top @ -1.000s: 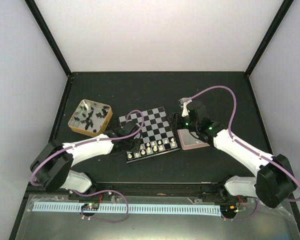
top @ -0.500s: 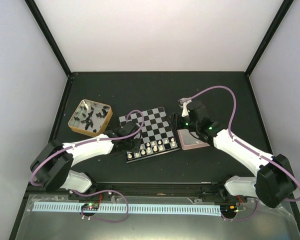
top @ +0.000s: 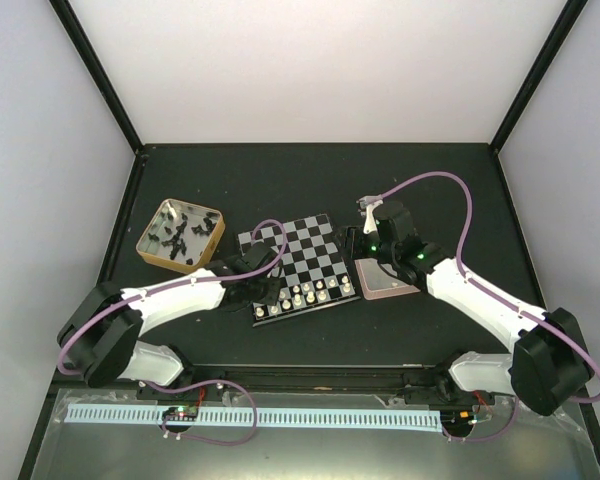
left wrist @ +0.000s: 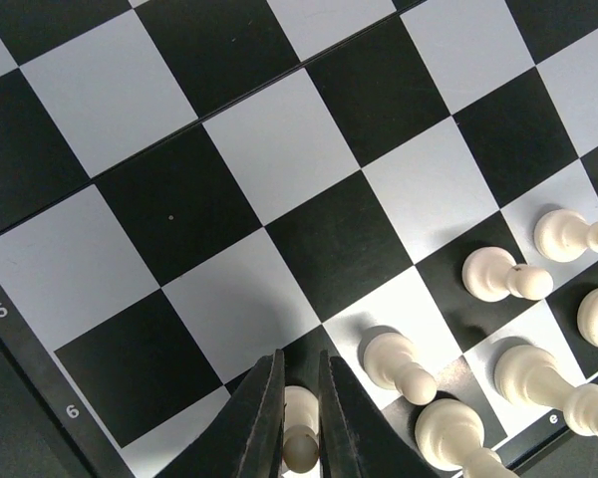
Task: Set up the chess pieces on the board
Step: Place the chess piece on the chessboard, then adjust the storage box at the center of the board.
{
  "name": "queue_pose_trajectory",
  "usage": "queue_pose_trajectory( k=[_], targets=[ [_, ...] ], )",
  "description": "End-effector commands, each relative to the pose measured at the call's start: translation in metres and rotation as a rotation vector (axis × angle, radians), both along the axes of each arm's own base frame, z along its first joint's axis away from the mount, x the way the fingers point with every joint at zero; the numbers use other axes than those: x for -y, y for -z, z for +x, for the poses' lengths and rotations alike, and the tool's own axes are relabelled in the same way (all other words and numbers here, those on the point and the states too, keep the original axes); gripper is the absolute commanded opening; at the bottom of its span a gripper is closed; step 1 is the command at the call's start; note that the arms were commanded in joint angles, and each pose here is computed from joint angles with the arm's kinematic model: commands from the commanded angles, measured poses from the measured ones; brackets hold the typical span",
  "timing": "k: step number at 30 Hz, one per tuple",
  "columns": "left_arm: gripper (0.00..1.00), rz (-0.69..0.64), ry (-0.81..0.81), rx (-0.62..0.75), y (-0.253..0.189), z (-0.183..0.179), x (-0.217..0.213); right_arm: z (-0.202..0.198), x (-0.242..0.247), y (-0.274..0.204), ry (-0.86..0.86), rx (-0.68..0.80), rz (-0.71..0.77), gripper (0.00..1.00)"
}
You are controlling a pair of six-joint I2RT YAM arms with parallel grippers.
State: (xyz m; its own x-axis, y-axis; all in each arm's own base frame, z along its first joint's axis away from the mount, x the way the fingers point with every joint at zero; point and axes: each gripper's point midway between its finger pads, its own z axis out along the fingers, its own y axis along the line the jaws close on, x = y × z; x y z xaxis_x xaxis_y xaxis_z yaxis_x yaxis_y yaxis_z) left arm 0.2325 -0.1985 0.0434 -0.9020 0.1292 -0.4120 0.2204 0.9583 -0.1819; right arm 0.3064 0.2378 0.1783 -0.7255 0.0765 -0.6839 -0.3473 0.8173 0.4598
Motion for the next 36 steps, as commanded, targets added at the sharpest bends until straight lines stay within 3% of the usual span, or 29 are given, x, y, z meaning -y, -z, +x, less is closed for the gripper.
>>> queue_pose_trajectory(
  k=[1, 20, 27, 36],
  targets=[
    [0.13, -0.021, 0.009, 0.028, -0.013, 0.003, 0.005, 0.004, -0.003, -0.008, -0.002, 0.006, 0.015, 0.65],
    [0.23, -0.043, 0.008, 0.058, -0.028, 0.009, 0.010, 0.005, 0.002, -0.010, 0.021, 0.013, 0.009, 0.65],
    [0.34, -0.072, -0.033, 0.201, -0.078, 0.027, 0.004, 0.005, 0.030, -0.011, 0.145, 0.017, -0.050, 0.65],
    [0.47, -0.191, -0.107, 0.473, -0.162, 0.030, -0.023, -0.005, 0.085, 0.021, 0.355, -0.133, -0.120, 0.65]
  ],
)
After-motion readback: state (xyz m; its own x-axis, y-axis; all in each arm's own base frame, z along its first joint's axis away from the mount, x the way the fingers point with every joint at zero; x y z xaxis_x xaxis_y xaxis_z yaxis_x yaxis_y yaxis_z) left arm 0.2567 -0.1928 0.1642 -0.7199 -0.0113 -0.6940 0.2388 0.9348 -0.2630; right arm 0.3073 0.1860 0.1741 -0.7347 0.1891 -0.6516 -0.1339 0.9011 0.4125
